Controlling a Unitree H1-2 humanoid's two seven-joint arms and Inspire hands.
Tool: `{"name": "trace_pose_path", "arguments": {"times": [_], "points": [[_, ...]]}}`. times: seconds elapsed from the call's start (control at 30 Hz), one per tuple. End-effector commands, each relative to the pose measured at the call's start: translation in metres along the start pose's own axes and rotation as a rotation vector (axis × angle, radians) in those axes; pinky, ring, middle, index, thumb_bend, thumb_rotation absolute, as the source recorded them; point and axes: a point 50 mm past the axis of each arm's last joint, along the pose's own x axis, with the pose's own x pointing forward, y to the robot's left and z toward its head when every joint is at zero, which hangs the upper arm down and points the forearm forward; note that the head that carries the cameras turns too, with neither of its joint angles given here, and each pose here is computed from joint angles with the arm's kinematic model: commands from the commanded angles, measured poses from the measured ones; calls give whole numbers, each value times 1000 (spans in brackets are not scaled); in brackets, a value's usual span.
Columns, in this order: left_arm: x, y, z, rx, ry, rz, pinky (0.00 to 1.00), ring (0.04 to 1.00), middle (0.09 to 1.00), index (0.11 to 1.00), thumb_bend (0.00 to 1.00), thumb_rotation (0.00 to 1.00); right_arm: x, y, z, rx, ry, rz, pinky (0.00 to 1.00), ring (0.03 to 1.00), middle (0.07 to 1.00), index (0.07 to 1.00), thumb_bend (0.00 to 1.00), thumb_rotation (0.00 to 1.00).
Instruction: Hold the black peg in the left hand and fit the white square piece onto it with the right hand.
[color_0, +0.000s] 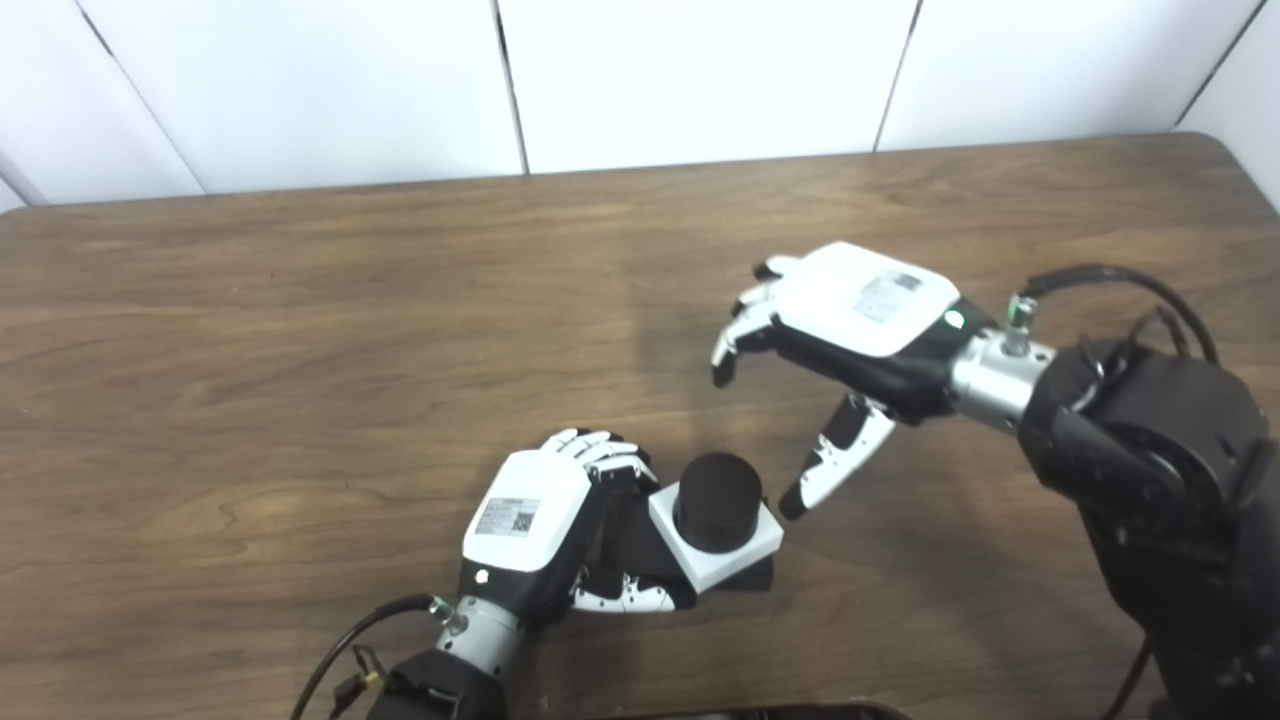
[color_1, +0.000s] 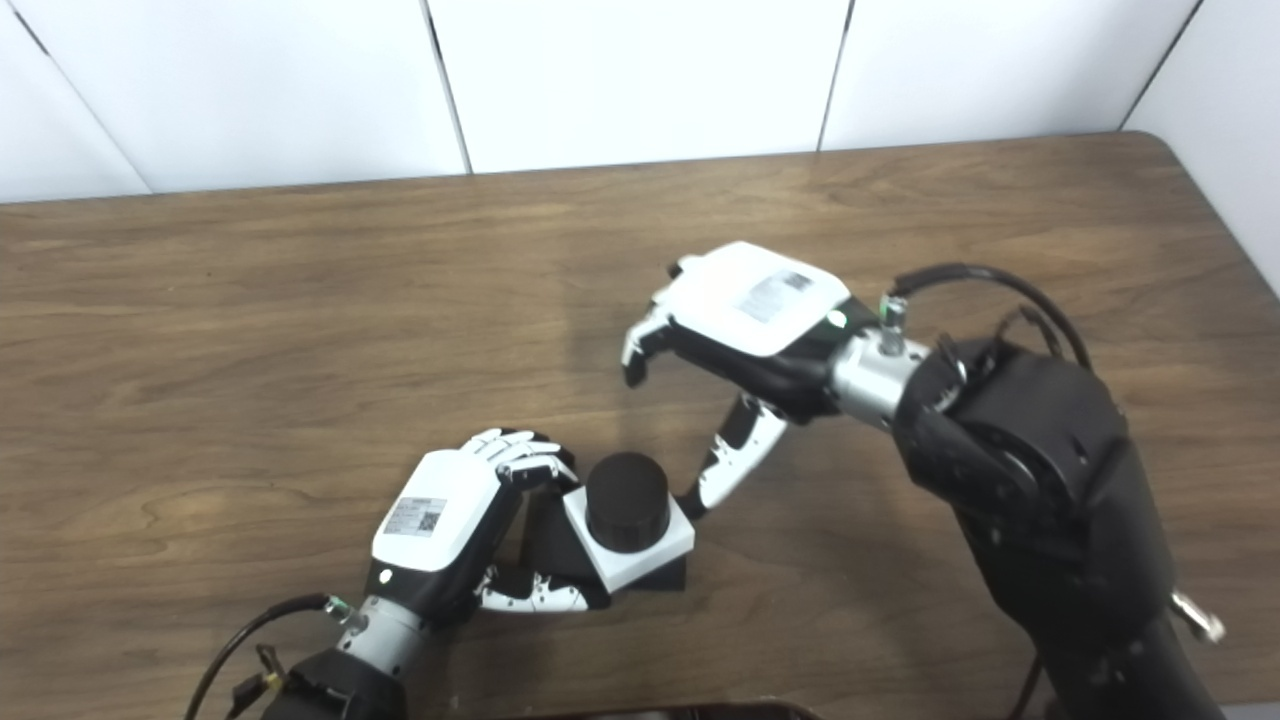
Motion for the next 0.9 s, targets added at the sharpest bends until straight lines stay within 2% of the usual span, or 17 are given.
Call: {"name": "trace_pose_path", "arguments": {"times": [0.0, 0.07, 0.13, 0.23, 0.37, 0.5, 0.6, 0.7, 0.8, 0.87], "points": [[-5, -5, -4, 5, 53, -40, 882, 823, 814, 847, 892, 461, -5, -13, -4, -25, 16, -81, 932, 849, 754, 682, 1000, 466], [-4, -6, -4, 3, 55, -48, 877, 838, 861, 943, 951, 491, -7, -11, -7, -17, 25, -79, 936, 851, 758, 679, 1000, 454], [-4, -7, -4, -18, 66, -70, 885, 867, 905, 986, 987, 504, -8, -9, -9, -12, 30, -80, 937, 853, 758, 678, 993, 451], [-4, -7, -5, -74, 74, -111, 912, 915, 951, 999, 1000, 475, -8, -8, -12, -7, 38, -83, 941, 854, 758, 676, 991, 452], [-3, -2, -6, -221, 84, -199, 974, 974, 995, 1000, 1000, 344, -9, -9, -15, -3, 46, -98, 958, 857, 758, 677, 991, 439], [-1, 5, -8, -315, 98, -261, 999, 999, 1000, 1000, 1000, 326, -9, -11, -16, 3, 48, -107, 965, 859, 755, 675, 990, 417], [0, 21, -12, -352, 113, -326, 1000, 1000, 1000, 1000, 1000, 345, -8, -11, -17, 0, 50, -110, 965, 860, 754, 674, 984, 406], [-1, 45, -18, -366, 110, -350, 1000, 1000, 1000, 1000, 1000, 352, -7, -11, -17, 9, 55, -113, 963, 861, 755, 671, 982, 396], [-3, 65, -24, -400, 110, -341, 1000, 1000, 1000, 1000, 1000, 349, -7, -10, -20, 35, 60, -121, 966, 860, 749, 667, 982, 391], [-6, 82, -32, -434, 108, -296, 911, 1000, 1000, 1000, 1000, 356, -8, -9, -24, 65, 67, -129, 962, 860, 749, 670, 977, 398]]}}
